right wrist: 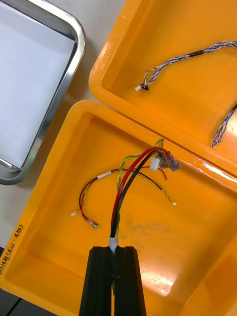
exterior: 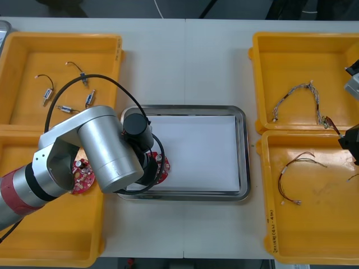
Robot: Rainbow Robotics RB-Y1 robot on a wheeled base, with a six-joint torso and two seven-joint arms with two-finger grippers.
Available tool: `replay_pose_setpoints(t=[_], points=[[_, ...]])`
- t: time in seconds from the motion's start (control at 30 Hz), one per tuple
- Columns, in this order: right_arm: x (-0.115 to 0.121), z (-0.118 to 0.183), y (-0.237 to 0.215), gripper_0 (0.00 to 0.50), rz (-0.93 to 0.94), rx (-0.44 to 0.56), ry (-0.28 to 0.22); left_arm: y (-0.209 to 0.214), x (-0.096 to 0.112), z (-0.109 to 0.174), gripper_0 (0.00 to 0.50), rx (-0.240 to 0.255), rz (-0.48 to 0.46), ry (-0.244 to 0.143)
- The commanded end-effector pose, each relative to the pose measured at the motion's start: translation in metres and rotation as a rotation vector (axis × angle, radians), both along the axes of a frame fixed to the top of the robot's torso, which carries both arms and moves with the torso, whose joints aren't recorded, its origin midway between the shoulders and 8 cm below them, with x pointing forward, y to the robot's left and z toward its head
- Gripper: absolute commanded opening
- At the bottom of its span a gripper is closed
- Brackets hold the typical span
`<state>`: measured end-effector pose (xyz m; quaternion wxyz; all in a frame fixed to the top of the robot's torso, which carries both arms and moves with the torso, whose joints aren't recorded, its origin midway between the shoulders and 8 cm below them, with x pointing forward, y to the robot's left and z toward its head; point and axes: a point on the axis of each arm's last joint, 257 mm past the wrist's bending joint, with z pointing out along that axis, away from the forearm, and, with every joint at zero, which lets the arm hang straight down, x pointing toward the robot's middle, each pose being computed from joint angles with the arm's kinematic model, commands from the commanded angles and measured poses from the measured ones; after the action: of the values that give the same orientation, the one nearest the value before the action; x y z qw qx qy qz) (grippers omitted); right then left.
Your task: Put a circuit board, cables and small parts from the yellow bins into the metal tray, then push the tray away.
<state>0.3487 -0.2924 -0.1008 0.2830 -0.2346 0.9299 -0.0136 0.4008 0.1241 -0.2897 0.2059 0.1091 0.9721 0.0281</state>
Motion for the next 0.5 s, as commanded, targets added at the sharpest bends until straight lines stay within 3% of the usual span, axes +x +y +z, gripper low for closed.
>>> replay_pose_setpoints(t=[0.03,0.5], points=[[0.004,0.008,0.002,0.000,0.063,-0.042,-0.018,-0.014,-0.005,0.010,0.500,-0.060,0.050,-0.024],[0.006,0.007,0.002,0.000,0.075,-0.045,-0.019,0.015,-0.024,0.078,0.500,-0.086,0.092,-0.007]])
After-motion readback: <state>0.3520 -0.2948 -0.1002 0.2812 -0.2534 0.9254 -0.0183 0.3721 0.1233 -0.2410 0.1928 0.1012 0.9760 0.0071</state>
